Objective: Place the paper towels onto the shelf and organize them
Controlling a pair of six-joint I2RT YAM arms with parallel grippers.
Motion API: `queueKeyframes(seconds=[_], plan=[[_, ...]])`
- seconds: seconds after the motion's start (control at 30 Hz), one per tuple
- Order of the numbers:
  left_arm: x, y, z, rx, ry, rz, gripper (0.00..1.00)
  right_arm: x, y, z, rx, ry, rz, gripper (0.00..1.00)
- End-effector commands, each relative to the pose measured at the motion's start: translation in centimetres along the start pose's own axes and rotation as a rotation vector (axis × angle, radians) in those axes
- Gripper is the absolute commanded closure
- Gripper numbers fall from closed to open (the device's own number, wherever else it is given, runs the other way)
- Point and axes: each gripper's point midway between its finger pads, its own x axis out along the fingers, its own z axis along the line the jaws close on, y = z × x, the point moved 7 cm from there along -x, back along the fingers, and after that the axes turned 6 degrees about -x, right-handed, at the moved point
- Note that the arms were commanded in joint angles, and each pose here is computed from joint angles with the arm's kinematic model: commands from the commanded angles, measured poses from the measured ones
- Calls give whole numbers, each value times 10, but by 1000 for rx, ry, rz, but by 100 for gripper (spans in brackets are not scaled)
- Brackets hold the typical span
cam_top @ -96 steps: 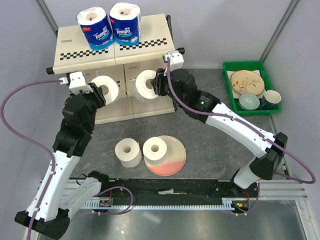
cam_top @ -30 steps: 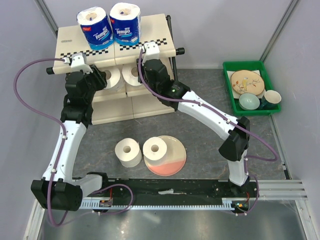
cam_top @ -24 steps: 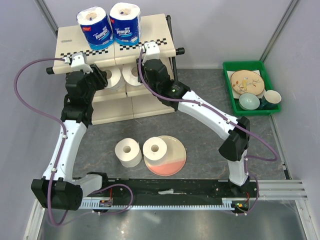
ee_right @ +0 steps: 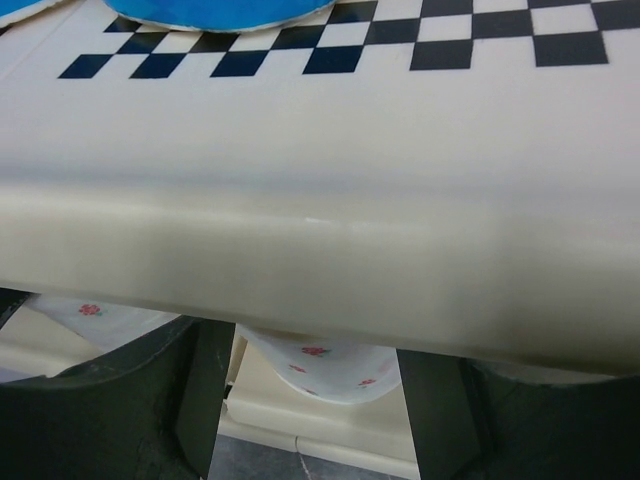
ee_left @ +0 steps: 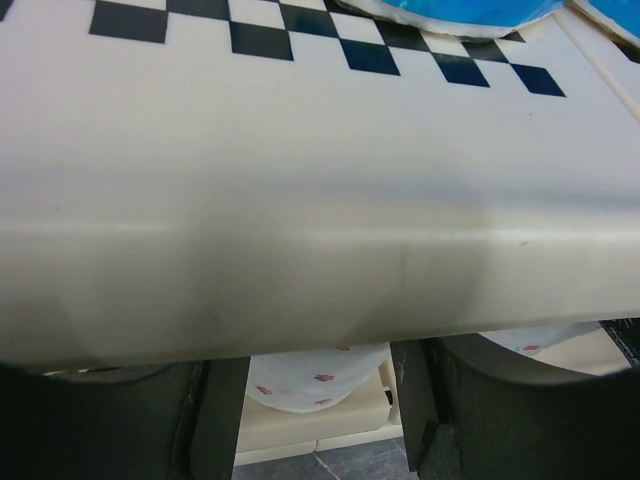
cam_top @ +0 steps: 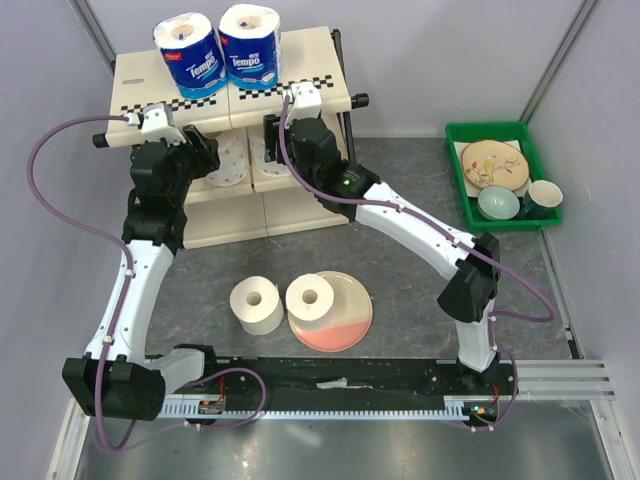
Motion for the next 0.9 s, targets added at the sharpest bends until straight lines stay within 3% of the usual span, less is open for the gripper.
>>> queueKeyframes(seconds=[0.0, 0.23, 0.4, 0.6, 0.87], plan=[[-3, -13, -8, -33, 51, -67, 38, -2, -14, -5, 44, -25, -57, 29], [-18, -29, -13, -25, 82, -160, 34, -20, -25, -10, 53, -66, -114, 28], [-15, -18, -12, -55, 97, -142, 33, -32, -31, -14, 65, -73, -130, 27], [-42, -22, -8, -82, 110, -273, 23, -47, -12, -29, 89, -40, -145, 27], [-66, 4, 13, -192, 63, -408, 22, -47, 11, -40, 161, 4, -171, 27]])
